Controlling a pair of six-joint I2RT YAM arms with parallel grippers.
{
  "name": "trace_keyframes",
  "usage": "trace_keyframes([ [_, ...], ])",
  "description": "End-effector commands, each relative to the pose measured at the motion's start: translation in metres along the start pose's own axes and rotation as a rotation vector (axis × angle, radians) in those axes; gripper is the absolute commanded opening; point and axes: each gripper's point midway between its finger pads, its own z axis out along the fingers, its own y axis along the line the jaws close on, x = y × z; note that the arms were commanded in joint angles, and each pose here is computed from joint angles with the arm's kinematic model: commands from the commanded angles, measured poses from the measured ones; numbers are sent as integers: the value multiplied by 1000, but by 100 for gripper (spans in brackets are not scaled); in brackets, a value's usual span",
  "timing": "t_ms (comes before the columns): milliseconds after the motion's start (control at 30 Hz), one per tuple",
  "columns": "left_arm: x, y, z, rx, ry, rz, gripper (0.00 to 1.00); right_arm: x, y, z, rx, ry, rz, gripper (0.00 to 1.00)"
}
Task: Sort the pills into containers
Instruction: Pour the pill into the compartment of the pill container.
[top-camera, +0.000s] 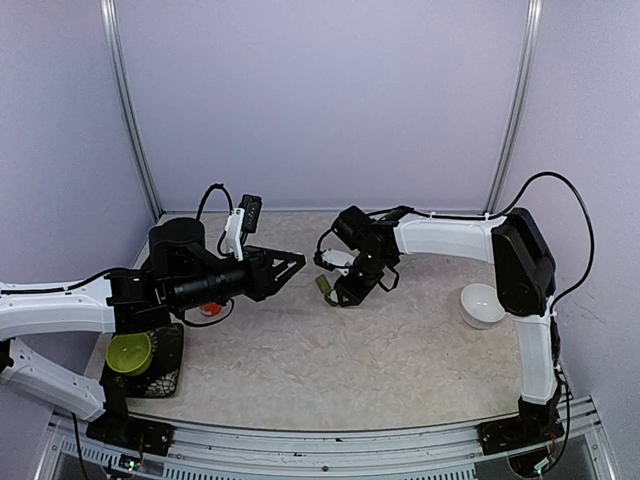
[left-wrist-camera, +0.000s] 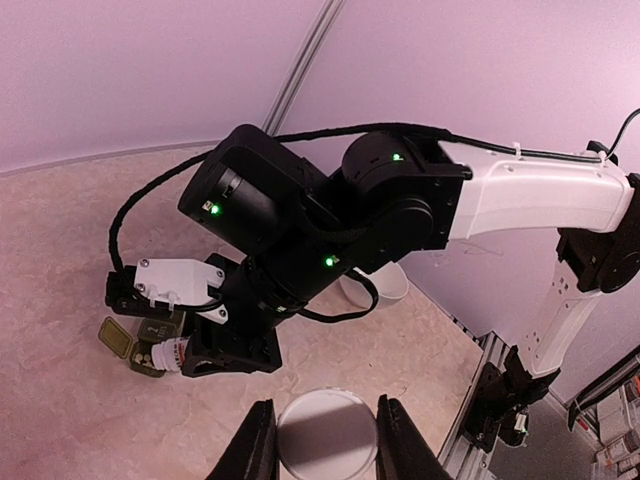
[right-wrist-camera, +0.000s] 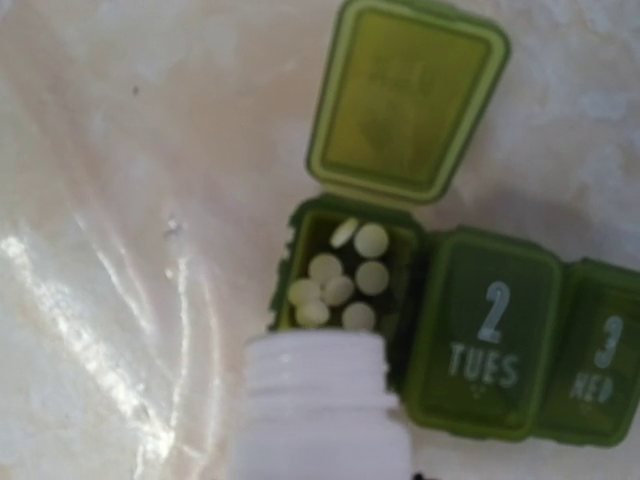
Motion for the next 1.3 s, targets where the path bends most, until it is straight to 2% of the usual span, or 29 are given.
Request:
trace_keyframes([
  [0, -11, -5, 0, 17, -28, -2, 21, -5, 2, -2, 11, 2, -20, 7],
  [233, -11, -6, -2, 20, -32, -5, 20, -7, 0, -5, 26, -12, -21, 7],
  [800, -7, -4, 0, 16, -25, -10, 21, -14, -1, -14, 55, -171, -25, 6],
  [1267, -7, -5, -1, 18, -27, -8, 21, -19, -8, -18, 97, -206, -12, 6],
])
